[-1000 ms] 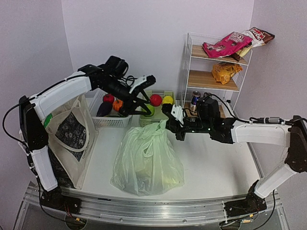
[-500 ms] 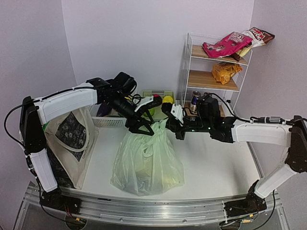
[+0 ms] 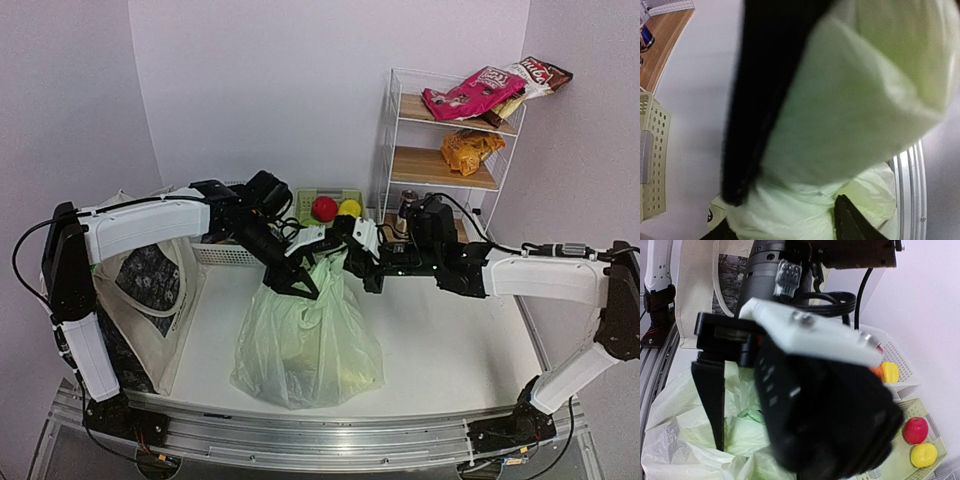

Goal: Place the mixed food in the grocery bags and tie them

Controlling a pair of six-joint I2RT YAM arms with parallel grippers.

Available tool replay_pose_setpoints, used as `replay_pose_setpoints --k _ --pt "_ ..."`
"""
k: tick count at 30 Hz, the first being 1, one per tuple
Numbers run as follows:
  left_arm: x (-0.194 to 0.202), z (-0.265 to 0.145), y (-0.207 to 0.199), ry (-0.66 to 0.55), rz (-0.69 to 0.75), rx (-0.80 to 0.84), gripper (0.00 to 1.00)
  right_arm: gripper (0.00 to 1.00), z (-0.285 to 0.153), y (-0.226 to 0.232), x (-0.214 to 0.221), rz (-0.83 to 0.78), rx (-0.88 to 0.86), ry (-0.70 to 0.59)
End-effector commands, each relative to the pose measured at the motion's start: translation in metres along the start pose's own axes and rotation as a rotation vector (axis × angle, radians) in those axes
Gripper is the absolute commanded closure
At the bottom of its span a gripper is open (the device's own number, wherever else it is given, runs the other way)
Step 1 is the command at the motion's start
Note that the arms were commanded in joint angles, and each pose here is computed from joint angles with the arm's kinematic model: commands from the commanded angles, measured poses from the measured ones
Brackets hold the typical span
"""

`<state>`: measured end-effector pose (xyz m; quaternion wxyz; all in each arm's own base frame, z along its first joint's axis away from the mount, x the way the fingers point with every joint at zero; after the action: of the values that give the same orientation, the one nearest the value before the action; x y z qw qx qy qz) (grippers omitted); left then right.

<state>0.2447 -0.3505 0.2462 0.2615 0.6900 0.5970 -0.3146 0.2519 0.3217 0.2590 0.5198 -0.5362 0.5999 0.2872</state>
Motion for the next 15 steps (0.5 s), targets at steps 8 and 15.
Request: replay_pose_setpoints --k 8,15 --pt "-0.003 -0.020 -0.010 0.047 0.128 -0.104 1.00 1.00 -0.023 0.001 -0.027 0.025 0.034 -0.084" --pt "-0.014 -0.036 -0.002 0.039 0.259 -0.257 1.00 0.49 -0.046 0.019 -0.022 0.255 -0.065 0.074"
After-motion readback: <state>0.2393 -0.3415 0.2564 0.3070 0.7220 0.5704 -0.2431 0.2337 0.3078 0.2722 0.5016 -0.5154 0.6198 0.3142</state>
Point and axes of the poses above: each gripper's point midway between its finger pads, its own z axis out along the fingers, its own y axis along the line the jaws close on, x = y × z, the point moved 7 cm from there along -z, back along the fingers, and after that the axes turned 6 degrees about z, right-handed, at the moved point
